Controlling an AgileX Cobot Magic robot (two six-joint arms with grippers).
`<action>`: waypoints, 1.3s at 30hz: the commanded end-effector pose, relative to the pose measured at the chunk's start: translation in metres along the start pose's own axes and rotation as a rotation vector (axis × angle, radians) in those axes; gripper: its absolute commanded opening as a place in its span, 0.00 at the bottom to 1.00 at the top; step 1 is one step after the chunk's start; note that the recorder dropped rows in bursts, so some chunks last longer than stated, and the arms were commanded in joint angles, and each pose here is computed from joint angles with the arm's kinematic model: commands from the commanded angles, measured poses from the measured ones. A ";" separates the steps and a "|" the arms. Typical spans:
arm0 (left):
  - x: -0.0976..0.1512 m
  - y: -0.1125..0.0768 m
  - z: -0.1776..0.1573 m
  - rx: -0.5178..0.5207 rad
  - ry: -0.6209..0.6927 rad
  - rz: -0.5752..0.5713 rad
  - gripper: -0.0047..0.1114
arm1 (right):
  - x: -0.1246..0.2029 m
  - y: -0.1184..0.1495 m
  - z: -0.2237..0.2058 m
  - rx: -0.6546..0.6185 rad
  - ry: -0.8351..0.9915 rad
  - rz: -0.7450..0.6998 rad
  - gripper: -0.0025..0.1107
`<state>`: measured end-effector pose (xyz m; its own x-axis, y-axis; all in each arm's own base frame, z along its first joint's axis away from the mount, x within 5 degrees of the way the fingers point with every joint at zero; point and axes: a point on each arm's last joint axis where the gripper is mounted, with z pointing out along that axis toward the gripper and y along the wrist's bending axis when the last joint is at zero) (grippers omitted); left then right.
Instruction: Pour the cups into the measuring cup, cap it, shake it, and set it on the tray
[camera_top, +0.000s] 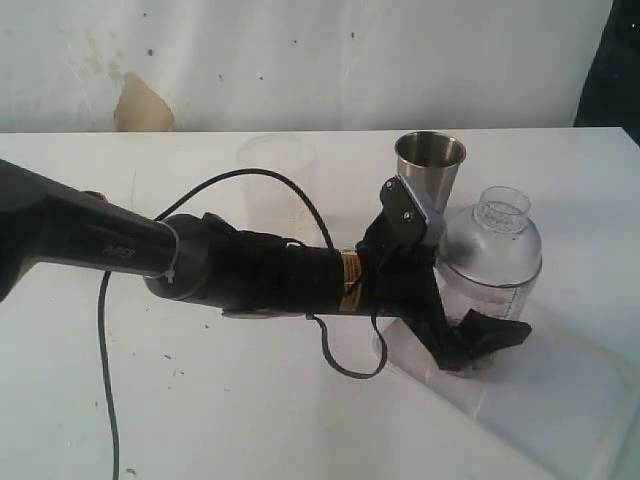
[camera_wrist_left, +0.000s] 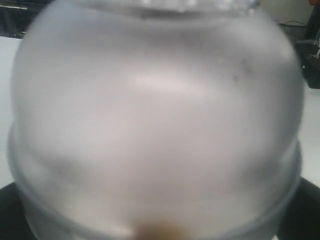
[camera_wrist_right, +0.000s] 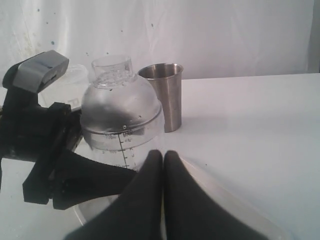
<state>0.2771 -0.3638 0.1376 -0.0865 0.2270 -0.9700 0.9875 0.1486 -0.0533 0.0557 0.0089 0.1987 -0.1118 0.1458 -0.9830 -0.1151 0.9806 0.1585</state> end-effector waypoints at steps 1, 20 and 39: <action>-0.007 0.002 -0.004 -0.007 0.032 -0.025 0.95 | 0.001 0.000 0.000 -0.001 -0.007 -0.007 0.02; -0.015 -0.006 -0.039 -0.146 0.218 -0.094 0.95 | 0.001 0.000 0.000 -0.001 -0.007 -0.007 0.02; -0.017 -0.004 -0.119 -0.643 0.472 -0.276 0.05 | 0.001 0.000 0.000 -0.001 -0.007 -0.007 0.02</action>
<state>0.2617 -0.2673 0.1792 -0.4342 0.4993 -0.7497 0.7321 0.6805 0.0292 0.0557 0.0089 0.1987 -0.1118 0.1458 -0.9830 -0.1151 0.9806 0.1585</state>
